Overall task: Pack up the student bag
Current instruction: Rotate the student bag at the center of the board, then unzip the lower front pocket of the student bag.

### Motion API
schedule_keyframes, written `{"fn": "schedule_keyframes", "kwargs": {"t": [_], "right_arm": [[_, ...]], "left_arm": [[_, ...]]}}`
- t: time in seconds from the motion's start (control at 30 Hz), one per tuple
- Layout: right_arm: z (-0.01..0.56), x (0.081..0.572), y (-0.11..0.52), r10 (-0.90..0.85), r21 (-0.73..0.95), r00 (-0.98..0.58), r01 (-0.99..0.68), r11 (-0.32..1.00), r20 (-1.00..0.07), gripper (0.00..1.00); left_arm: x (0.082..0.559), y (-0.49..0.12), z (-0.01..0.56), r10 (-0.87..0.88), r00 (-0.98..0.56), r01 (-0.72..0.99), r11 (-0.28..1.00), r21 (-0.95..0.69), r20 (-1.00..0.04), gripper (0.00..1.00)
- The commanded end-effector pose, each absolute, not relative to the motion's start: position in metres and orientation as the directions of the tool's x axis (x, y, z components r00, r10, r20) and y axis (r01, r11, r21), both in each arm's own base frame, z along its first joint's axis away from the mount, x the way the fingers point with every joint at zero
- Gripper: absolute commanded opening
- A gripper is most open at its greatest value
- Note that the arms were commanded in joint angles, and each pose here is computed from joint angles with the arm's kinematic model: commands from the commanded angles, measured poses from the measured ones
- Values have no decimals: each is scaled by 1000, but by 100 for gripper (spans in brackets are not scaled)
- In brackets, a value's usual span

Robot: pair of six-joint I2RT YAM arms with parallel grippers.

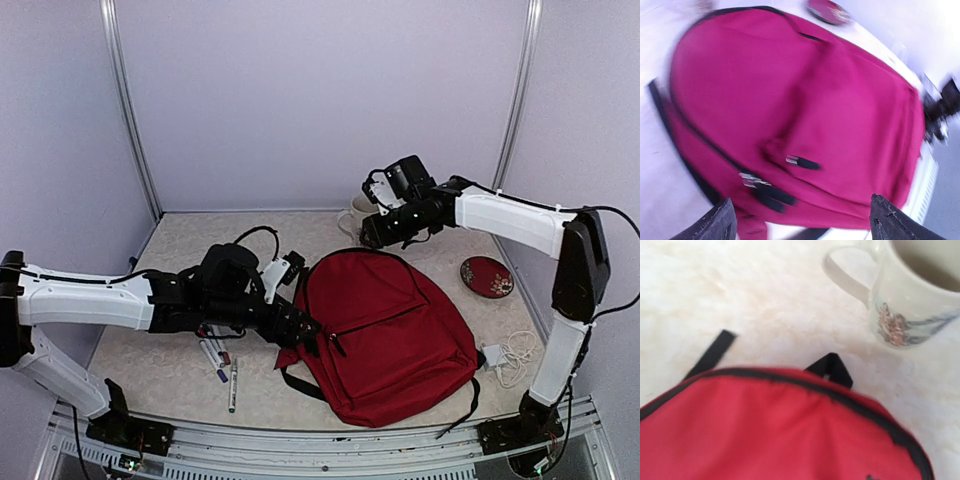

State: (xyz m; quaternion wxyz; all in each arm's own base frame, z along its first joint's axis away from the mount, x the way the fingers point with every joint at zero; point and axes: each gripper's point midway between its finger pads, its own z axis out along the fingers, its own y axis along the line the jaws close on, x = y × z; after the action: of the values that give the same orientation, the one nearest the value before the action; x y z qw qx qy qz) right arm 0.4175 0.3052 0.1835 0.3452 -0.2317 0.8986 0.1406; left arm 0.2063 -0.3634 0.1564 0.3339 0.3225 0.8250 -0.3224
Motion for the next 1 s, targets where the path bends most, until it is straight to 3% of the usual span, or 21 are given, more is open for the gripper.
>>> {"fn": "schedule_keyframes", "kwargs": {"t": [0.0, 0.2, 0.33, 0.6, 0.7, 0.9, 0.97], "right_arm": [[194, 357, 316, -338, 124, -627, -575, 809, -702, 52], [154, 265, 346, -379, 253, -683, -636, 729, -625, 37], [129, 223, 369, -416, 299, -698, -660, 689, -583, 35], [73, 215, 375, -455, 250, -749, -615, 748, -481, 36], [60, 220, 376, -467, 216, -750, -609, 763, -468, 37], [46, 234, 379, -470, 151, -748, -592, 792, -468, 33], [44, 236, 383, -472, 155, -747, -595, 788, -469, 33]], "left_arm": [[244, -329, 112, 233, -728, 567, 733, -375, -645, 89], [246, -335, 75, 192, -800, 507, 721, -472, -568, 91], [246, -342, 63, 191, -813, 499, 715, -489, -550, 90], [237, -352, 45, 189, -835, 495, 669, -555, -517, 82], [238, -356, 41, 195, -838, 496, 661, -562, -510, 74], [241, -364, 41, 194, -837, 502, 645, -576, -512, 48], [240, -367, 40, 199, -838, 505, 635, -585, -508, 44]]}}
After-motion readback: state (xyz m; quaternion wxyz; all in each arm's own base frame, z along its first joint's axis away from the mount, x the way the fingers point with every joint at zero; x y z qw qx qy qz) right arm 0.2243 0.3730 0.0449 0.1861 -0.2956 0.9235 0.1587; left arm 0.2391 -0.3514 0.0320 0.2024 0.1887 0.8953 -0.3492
